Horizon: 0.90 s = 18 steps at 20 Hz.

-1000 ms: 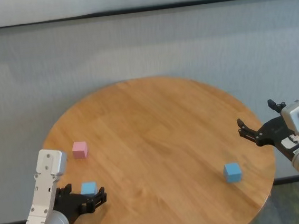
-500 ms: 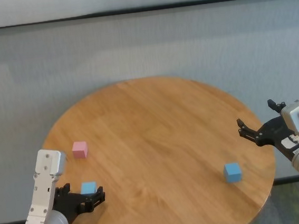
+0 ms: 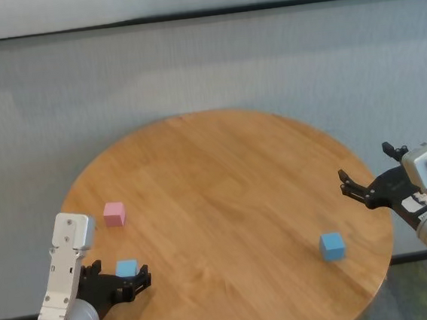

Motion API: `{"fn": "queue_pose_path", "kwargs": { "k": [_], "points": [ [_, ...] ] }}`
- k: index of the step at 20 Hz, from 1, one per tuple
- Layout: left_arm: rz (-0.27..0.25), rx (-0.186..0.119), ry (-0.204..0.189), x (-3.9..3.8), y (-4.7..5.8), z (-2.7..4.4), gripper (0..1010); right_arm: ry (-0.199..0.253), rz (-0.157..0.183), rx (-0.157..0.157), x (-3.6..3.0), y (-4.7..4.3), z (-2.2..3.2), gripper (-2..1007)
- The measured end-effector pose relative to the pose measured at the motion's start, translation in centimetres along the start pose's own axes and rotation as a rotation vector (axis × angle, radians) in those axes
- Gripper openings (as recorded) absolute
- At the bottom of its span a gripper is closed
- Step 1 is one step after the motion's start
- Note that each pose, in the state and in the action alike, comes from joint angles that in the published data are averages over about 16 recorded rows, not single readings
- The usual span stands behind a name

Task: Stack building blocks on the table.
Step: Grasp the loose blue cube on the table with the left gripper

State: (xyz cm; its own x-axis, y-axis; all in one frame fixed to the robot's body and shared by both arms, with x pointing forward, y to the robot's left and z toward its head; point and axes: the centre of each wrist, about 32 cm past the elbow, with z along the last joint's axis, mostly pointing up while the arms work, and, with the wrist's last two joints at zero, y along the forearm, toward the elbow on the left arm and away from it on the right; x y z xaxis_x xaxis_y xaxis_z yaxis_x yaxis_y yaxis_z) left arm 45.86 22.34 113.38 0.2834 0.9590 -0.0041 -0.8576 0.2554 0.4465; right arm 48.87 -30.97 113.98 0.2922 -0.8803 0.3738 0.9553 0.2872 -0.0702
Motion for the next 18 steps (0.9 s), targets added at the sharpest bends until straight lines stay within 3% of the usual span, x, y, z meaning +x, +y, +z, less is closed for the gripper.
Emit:
{"fn": "queue_pose_path", "kwargs": {
  "k": [18],
  "points": [
    [-0.005,-0.009,-0.019,0.02,-0.12,0.00,997,0.000,0.000,0.000,0.00,0.00,0.00,1005]
  ]
}}
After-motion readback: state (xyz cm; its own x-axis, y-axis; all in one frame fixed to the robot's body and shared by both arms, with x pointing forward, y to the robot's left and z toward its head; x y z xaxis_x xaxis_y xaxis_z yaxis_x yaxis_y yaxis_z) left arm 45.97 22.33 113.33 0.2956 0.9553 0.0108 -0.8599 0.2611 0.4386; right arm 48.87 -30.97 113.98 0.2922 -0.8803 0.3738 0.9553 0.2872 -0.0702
